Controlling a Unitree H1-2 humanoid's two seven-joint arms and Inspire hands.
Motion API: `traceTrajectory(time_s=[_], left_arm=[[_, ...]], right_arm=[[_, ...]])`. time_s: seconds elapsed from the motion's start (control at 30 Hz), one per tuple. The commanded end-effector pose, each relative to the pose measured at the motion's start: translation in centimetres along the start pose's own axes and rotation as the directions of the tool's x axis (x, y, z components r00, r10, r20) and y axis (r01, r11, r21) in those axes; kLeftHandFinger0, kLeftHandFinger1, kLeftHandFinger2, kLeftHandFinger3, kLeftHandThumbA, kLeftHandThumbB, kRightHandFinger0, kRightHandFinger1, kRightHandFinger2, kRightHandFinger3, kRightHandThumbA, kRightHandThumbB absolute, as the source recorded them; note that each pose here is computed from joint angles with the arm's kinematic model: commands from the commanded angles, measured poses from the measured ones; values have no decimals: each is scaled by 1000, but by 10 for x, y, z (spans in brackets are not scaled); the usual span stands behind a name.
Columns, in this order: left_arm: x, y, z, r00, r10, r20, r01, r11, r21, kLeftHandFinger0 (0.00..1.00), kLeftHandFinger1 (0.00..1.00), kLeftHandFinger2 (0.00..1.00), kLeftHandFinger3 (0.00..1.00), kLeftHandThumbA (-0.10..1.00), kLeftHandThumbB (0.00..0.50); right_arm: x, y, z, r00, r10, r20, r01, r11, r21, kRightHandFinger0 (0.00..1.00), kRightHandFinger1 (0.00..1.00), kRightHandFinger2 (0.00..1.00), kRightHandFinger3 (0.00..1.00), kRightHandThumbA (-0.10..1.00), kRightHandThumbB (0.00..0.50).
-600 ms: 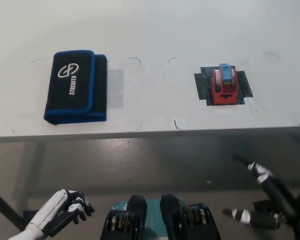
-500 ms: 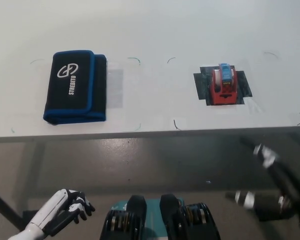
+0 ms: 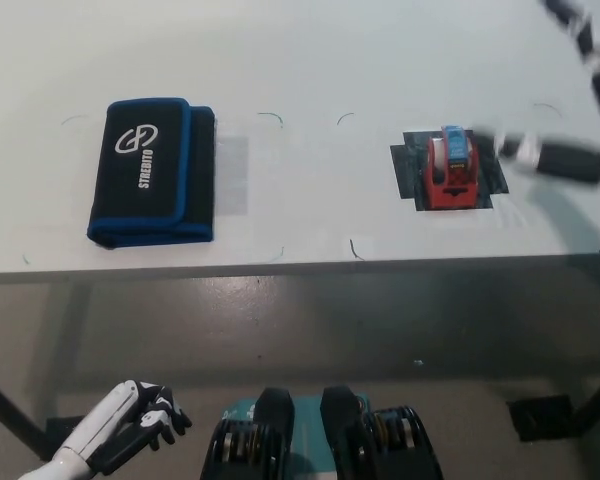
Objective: Use the right hand to move the tape on the right hand side to the notebook on the left hand side
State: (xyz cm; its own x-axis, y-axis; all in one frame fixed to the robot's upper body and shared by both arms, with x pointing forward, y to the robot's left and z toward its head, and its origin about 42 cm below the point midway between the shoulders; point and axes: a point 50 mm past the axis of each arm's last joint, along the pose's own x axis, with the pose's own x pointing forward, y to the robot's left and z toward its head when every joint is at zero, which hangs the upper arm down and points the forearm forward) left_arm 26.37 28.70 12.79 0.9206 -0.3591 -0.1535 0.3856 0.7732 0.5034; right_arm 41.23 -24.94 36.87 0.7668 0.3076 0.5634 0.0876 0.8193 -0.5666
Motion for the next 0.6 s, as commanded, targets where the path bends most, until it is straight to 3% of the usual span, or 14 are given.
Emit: traceTrajectory(time_s=[0.0,0.03,0.07,0.1,0.23,0.37,0.47,0.57], left_arm=[[0,6,5,999,12,32,-13,1000,25,384,399,474,607,847,116],[-1,5,6,999,14,31,-15,1000,21,384,396,469,607,840,102],[-1,5,6,999,15,31,-16,1000,17,385,397,475,612,834,104],[-1,5,6,999,19,33,-19,1000,10,380,393,476,614,822,99],[0,5,7,1000,14,28,-14,1000,19,362,399,497,631,837,112],[0,4,6,1000,11,28,-11,1000,7,348,393,496,624,854,147],[-1,3,5,1000,15,26,-15,1000,4,347,393,498,625,860,150],[-2,2,3,1000,10,25,-10,1000,-5,380,401,501,628,863,141]], right_arm=[[32,-25,4,1000,-27,3,27,999,36,1000,1000,1000,1000,982,293],[41,-26,0,999,-35,-3,35,999,42,1000,1000,1000,1000,1000,308],[47,-27,-3,999,-39,-9,39,998,52,1000,1000,1000,1000,1000,290],[56,-28,-8,999,-42,-22,44,995,85,1000,1000,1000,1000,1000,316],[73,-28,-26,995,-37,-88,50,987,151,1000,1000,1000,1000,1000,339],[82,-24,-47,984,-32,-176,76,966,248,1000,1000,1000,1000,1000,294],[84,-23,-48,984,-26,-179,73,963,261,1000,1000,1000,1000,1000,294],[87,-18,-69,968,-19,-249,103,938,330,1000,1000,1000,1000,1000,368]])
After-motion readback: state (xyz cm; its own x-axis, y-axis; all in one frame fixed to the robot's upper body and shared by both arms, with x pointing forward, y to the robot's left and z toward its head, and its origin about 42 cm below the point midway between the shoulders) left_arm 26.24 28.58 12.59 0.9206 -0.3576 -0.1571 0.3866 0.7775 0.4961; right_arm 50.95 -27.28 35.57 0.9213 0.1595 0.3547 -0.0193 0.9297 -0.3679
